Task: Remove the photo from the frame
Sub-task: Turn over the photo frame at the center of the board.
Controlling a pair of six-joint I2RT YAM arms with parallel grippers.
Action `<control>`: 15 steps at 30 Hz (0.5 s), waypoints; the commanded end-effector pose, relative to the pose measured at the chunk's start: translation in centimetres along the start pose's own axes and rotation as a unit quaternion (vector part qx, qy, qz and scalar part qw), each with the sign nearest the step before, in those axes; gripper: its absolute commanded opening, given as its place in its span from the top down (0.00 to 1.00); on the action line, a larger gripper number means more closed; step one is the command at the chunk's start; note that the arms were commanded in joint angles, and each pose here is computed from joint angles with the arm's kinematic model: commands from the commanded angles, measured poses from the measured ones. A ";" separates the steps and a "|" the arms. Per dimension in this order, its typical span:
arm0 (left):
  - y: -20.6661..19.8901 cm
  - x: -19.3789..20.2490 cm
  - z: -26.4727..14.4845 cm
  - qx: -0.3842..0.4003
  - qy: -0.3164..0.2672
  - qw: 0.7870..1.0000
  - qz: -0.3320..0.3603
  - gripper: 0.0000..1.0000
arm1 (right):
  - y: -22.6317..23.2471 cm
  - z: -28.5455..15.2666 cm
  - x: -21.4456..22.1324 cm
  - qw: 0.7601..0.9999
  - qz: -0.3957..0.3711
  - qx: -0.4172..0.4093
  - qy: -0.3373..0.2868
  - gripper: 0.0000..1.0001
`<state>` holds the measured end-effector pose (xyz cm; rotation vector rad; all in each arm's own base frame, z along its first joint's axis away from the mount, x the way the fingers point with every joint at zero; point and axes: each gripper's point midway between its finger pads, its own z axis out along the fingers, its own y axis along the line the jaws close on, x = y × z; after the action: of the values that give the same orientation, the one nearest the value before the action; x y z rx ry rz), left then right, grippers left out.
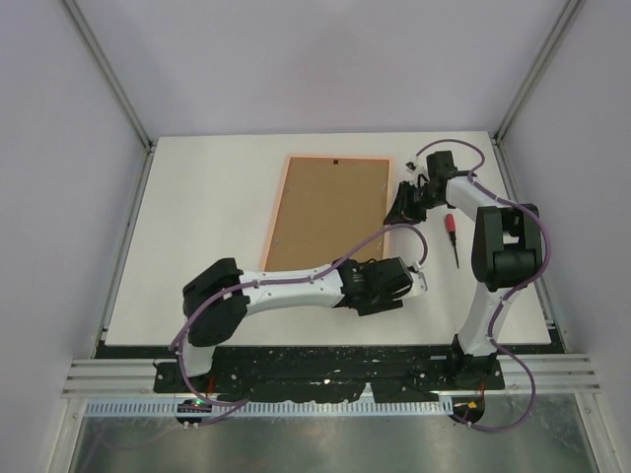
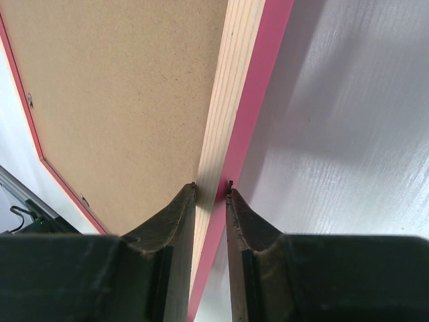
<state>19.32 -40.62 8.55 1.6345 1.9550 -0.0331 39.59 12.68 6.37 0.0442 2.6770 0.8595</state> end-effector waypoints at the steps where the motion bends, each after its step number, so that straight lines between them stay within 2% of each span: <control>1: 1.9 -2.0 -0.6 -0.070 -0.041 0.997 0.012 0.35 | 3.0 -2.0 -2.0 0.998 -0.022 -0.051 -0.030 0.92; 7: 2.3 -2.1 0.4 -0.125 -0.037 0.990 0.050 0.34 | 3.4 -2.6 -2.0 0.998 -0.028 -0.053 -0.034 0.92; 15: 0.8 -1.9 1.2 -0.116 -0.036 0.990 0.072 0.33 | 3.5 -3.0 -2.1 0.997 -0.032 -0.053 -0.036 0.92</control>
<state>20.81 -41.59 8.34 1.6101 1.7642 0.1847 39.51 12.64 6.44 0.0404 2.6759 0.8714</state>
